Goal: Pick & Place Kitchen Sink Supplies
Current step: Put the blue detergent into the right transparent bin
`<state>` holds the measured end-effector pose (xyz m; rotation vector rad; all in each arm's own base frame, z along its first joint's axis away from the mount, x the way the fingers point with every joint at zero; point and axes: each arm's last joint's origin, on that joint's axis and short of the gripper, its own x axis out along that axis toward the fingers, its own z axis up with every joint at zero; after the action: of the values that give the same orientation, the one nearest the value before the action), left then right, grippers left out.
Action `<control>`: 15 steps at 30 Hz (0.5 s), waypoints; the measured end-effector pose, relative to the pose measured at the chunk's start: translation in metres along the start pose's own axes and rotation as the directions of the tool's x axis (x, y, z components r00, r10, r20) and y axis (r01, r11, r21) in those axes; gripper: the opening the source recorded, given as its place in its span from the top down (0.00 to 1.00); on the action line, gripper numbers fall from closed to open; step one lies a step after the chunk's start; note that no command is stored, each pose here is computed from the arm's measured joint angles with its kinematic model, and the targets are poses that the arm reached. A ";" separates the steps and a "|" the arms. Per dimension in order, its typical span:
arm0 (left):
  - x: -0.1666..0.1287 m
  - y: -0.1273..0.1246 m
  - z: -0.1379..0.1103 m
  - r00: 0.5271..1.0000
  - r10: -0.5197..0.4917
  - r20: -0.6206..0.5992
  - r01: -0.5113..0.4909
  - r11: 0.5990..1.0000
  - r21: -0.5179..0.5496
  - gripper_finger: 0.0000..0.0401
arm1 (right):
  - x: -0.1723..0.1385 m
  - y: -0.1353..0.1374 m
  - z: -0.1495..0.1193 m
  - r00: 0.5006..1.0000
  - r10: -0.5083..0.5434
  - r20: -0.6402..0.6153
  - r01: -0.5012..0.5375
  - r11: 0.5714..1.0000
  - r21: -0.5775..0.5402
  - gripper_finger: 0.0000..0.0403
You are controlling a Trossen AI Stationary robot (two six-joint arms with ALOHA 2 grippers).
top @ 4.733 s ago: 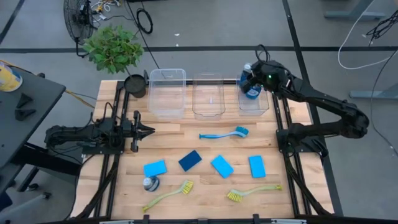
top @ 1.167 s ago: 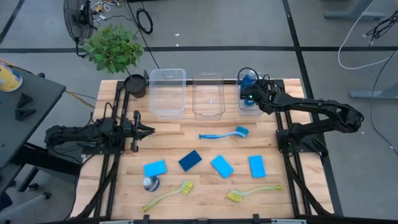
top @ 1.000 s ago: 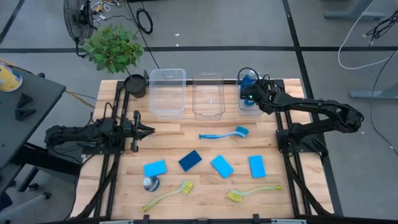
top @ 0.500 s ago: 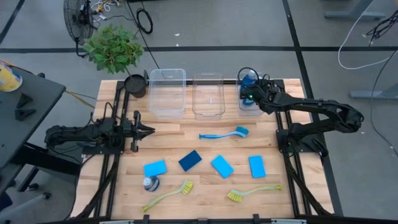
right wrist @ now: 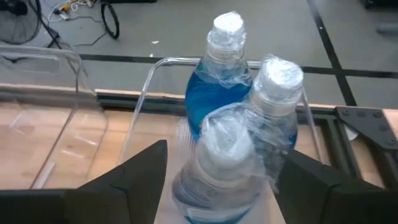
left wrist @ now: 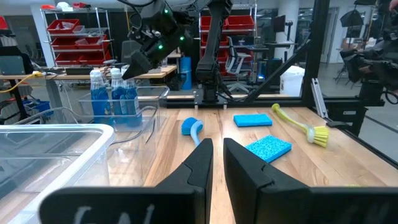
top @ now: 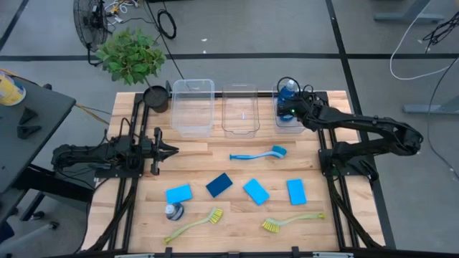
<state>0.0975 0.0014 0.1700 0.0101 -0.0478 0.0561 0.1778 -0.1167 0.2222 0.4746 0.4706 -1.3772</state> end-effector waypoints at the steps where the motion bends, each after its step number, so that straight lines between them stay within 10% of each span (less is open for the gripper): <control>1: 0.000 0.000 0.000 1.000 0.000 0.000 0.000 1.000 0.000 0.89 | -0.002 -0.001 0.000 1.000 0.002 -0.002 -0.002 1.000 -0.012 0.34; 15: 0.000 0.000 0.000 1.000 0.000 0.000 0.000 1.000 0.000 0.89 | -0.033 -0.008 0.002 0.995 0.078 -0.055 -0.083 0.991 -0.108 0.35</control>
<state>0.0975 0.0014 0.1699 0.0101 -0.0476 0.0562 0.1655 -0.0925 0.2427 0.4352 0.5603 -1.2571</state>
